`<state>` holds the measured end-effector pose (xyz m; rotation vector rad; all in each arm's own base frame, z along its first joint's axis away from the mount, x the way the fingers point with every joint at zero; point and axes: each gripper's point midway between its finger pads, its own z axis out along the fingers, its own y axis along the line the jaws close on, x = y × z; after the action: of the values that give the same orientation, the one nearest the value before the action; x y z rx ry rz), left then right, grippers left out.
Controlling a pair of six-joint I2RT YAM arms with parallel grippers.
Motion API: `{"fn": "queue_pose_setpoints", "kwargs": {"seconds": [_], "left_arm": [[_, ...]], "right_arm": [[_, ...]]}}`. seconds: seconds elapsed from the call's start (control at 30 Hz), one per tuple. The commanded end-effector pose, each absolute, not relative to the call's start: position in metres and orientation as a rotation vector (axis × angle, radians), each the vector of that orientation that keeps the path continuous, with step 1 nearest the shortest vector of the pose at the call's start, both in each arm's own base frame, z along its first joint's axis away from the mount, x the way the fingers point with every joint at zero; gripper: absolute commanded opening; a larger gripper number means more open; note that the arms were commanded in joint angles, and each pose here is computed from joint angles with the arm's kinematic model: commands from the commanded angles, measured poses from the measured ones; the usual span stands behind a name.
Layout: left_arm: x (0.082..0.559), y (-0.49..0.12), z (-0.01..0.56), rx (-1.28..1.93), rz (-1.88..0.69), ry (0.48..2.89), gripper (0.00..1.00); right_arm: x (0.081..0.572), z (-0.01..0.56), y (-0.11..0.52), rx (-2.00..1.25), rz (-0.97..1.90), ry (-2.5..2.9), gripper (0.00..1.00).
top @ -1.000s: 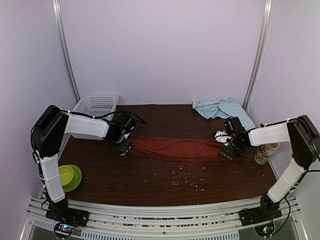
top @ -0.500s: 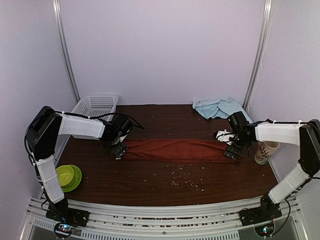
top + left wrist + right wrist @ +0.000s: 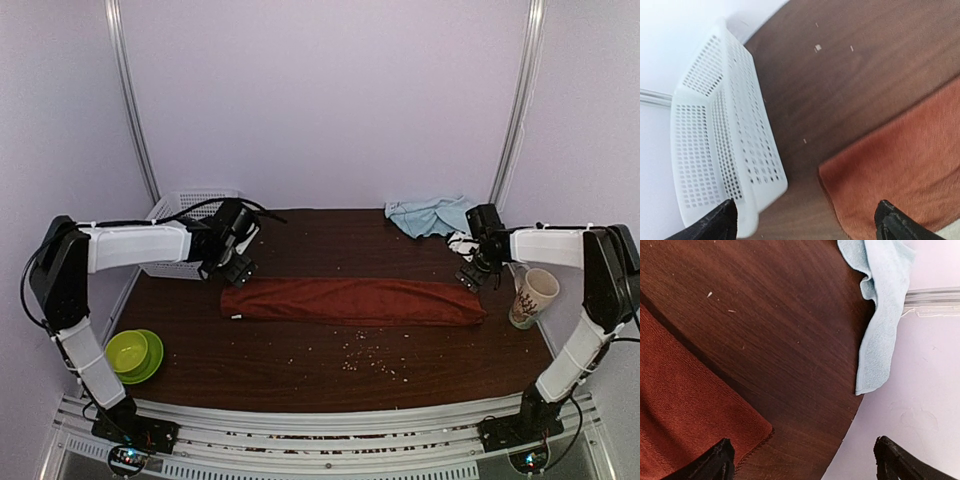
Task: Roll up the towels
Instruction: Adjust the towel at the center of the board.
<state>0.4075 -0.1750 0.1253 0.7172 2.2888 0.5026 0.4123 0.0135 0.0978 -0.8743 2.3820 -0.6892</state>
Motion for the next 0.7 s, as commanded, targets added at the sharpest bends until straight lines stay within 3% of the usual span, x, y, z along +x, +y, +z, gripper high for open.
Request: {"fn": "queue_pose_setpoints", "kwargs": {"seconds": [0.0,0.3,0.67], "left_arm": [[0.441,-0.18,0.13,0.671,0.527,2.25,0.98],[0.463,-0.172,0.079,0.705,0.683,2.321,0.98],[0.469,-0.155,0.059,0.694,0.808,2.347,0.98]], "right_arm": [[0.416,0.086,0.002,-0.835,-0.781,2.4,0.97],[0.419,0.06,-0.01,-0.839,-0.888,2.439,0.97],[0.426,0.049,-0.017,-0.831,-0.969,2.431,0.97]]}}
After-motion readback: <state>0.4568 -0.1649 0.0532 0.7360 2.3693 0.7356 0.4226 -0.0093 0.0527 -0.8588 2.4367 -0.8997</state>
